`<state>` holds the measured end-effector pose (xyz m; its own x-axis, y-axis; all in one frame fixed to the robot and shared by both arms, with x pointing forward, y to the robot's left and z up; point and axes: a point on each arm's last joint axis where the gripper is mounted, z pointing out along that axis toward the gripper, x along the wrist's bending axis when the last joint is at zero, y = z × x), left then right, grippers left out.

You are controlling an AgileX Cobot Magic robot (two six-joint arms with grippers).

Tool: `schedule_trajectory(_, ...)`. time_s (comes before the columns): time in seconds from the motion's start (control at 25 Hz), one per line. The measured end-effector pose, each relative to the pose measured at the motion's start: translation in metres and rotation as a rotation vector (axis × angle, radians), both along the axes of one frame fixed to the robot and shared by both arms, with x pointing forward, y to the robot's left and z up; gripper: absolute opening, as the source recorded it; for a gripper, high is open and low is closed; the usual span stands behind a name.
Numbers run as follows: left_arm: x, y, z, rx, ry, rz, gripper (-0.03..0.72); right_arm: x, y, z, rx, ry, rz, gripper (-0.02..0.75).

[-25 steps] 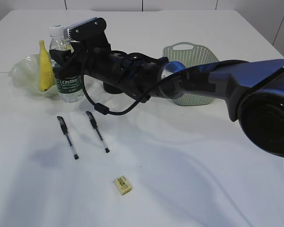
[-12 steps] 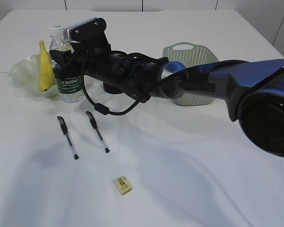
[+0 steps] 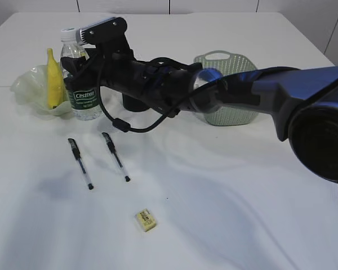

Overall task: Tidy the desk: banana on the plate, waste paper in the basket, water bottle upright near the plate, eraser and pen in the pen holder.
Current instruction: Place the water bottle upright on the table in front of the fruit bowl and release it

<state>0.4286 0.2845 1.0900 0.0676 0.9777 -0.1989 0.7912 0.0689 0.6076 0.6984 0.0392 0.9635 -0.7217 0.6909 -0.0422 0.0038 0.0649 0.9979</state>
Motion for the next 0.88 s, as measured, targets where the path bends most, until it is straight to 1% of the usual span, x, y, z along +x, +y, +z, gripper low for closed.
schedule_trajectory(0.12, 0.0, 0.0, 0.0, 0.0, 0.0, 0.0, 0.381, -0.003, 0.0, 0.014, 0.017, 0.003, 0.014, 0.335)
schedule_trajectory(0.24, 0.0, 0.0, 0.0, 0.0, 0.0, 0.0, 0.381, -0.006, 0.0, 0.025, 0.0, -0.014, 0.047, 0.335)
schedule_trajectory(0.32, 0.0, 0.0, 0.0, -0.001, 0.0, 0.0, 0.381, -0.008, 0.001, 0.026, 0.008, 0.004, 0.057, 0.335)
schedule_trajectory(0.4, 0.0, 0.0, 0.0, -0.001, 0.0, 0.0, 0.381, -0.008, 0.001, 0.026, 0.031, 0.04, 0.055, 0.335)
schedule_trajectory(0.48, 0.0, 0.0, 0.0, -0.001, 0.0, 0.0, 0.381, -0.008, 0.002, 0.025, 0.034, 0.06, 0.049, 0.335)
schedule_trajectory(0.64, 0.0, 0.0, 0.0, -0.002, 0.0, 0.0, 0.381, -0.013, 0.008, 0.023, 0.035, 0.068, 0.062, 0.335)
schedule_trajectory(0.88, 0.0, 0.0, 0.0, -0.004, 0.0, 0.0, 0.381, -0.014, 0.026, 0.001, 0.048, 0.091, 0.084, 0.335)
